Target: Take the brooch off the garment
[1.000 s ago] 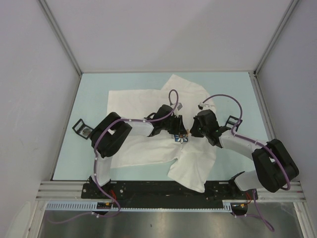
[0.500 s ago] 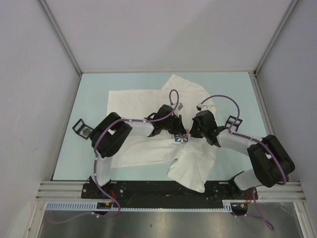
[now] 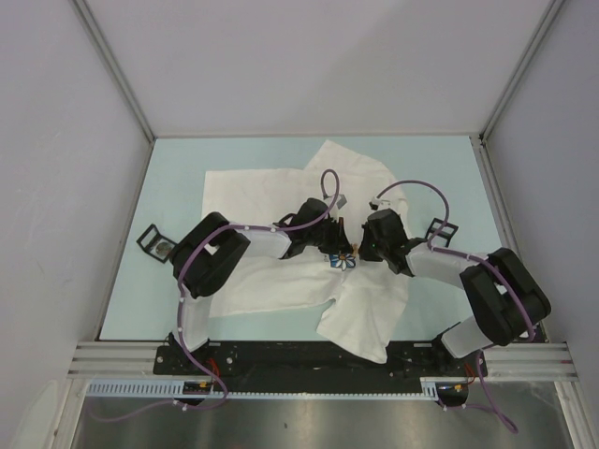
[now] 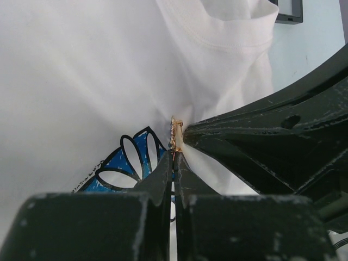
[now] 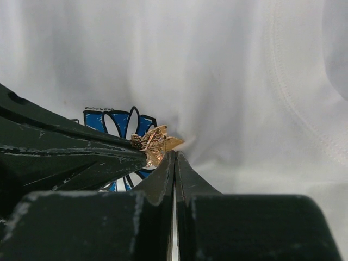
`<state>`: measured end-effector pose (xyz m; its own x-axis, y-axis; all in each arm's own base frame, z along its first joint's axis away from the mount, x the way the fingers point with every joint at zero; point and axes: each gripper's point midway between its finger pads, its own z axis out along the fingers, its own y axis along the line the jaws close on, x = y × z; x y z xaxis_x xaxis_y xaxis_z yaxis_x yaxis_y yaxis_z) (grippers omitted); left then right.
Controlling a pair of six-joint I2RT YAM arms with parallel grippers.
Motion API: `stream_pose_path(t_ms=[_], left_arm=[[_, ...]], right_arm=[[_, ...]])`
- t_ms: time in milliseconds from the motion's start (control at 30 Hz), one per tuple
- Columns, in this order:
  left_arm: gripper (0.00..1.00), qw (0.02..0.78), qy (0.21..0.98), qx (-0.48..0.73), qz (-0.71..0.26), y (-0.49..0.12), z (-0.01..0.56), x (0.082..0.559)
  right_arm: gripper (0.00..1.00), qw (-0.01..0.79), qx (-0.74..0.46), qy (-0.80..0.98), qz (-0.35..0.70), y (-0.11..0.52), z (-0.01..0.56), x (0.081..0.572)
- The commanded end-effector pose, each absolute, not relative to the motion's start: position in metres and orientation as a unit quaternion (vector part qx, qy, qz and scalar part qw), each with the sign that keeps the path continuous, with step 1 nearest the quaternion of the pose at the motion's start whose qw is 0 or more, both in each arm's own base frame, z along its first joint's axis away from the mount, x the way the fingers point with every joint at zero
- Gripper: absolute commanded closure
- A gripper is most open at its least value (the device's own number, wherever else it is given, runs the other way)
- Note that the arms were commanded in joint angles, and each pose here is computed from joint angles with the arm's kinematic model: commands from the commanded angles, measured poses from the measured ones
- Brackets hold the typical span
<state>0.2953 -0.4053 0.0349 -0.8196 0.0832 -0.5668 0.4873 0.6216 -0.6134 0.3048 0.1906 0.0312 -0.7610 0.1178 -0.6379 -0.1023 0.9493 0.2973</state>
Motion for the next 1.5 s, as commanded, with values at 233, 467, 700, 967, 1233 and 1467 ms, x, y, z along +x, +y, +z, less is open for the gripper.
stream_pose_path(t_ms=[233,467,700,967,1233,1467], left_arm=[[1.0,0.279,0.841,0.19,-0.422,-0.415,0.059,0.292],[1.0,0.283,0.837,0.203,-0.421,-0.417,0.06,0.289],[1.0,0.296,0.843,0.224,-0.389,-0.42,0.058,0.285],[1.0,0.299,0.842,0.241,-0.378,-0.422,0.058,0.281],[1.0,0.3,0.844,0.242,-0.372,-0.422,0.057,0.281],[1.0,0.297,0.851,0.238,-0.361,-0.419,0.052,0.283]], right_arm=[[1.0,0.369,-0.013,0.917,0.153,0.203,0.035,0.318],[1.0,0.382,-0.042,0.912,0.145,0.216,0.039,0.32],[0.99,0.393,-0.086,0.906,0.132,0.228,0.042,0.324],[0.99,0.402,-0.138,0.895,0.135,0.235,0.048,0.325],[1.0,0.414,-0.153,0.887,0.135,0.239,0.057,0.32],[0.99,0.453,-0.142,0.87,0.132,0.232,0.072,0.315]])
